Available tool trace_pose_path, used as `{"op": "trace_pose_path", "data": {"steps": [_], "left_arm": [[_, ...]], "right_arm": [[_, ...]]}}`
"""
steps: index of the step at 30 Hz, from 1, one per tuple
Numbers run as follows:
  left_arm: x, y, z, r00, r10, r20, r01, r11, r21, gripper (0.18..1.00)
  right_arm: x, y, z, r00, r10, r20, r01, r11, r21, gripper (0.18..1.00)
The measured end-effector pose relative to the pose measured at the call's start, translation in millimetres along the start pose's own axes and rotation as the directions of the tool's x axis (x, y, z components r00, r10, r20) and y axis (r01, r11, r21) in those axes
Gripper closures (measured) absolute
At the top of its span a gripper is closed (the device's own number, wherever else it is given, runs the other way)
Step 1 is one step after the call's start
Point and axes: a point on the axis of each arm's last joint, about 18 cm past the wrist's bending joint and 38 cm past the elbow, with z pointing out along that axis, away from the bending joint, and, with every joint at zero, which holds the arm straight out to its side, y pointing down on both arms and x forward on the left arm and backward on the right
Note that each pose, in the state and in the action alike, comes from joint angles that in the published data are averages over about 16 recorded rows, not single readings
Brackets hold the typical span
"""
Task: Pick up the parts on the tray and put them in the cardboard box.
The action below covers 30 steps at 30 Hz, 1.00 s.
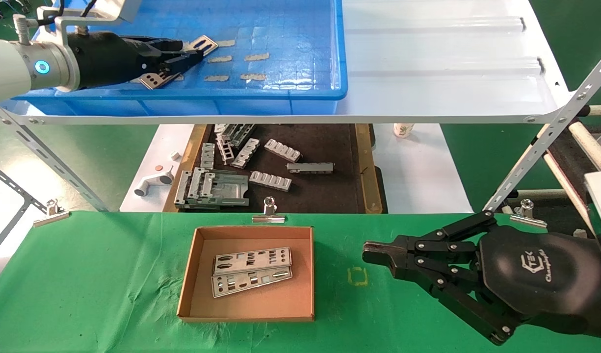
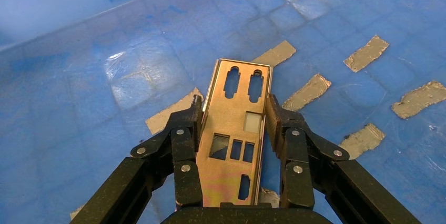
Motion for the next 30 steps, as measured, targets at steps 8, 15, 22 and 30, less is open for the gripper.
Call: {"op": "trace_pose_path", "data": {"steps": [8, 15, 22, 30], "left_arm": [[-1, -3, -1, 1.000, -0.006, 0.001, 0.006, 1.000, 0.010, 0.725], [-2, -19, -8, 1.000, 0.000, -0.021, 0.001, 0.999, 0.052, 0.730], [2, -47, -31, 0.991, 0.062, -0.115, -0.046, 0.990, 0.135, 0.732], [29, -68, -75, 0.910, 0.254, -0.327, -0.173, 0.951, 0.258, 0.734]], "right_arm": [[0, 0, 0, 1.000, 0.000, 0.000, 0.000, 1.000, 0.000, 0.988], [0, 0, 0, 1.000, 0.000, 0.000, 0.000, 1.000, 0.000, 0.988], [0, 0, 0, 1.000, 0.000, 0.000, 0.000, 1.000, 0.000, 0.988], [0, 0, 0, 1.000, 0.000, 0.000, 0.000, 1.000, 0.000, 0.988]]}}
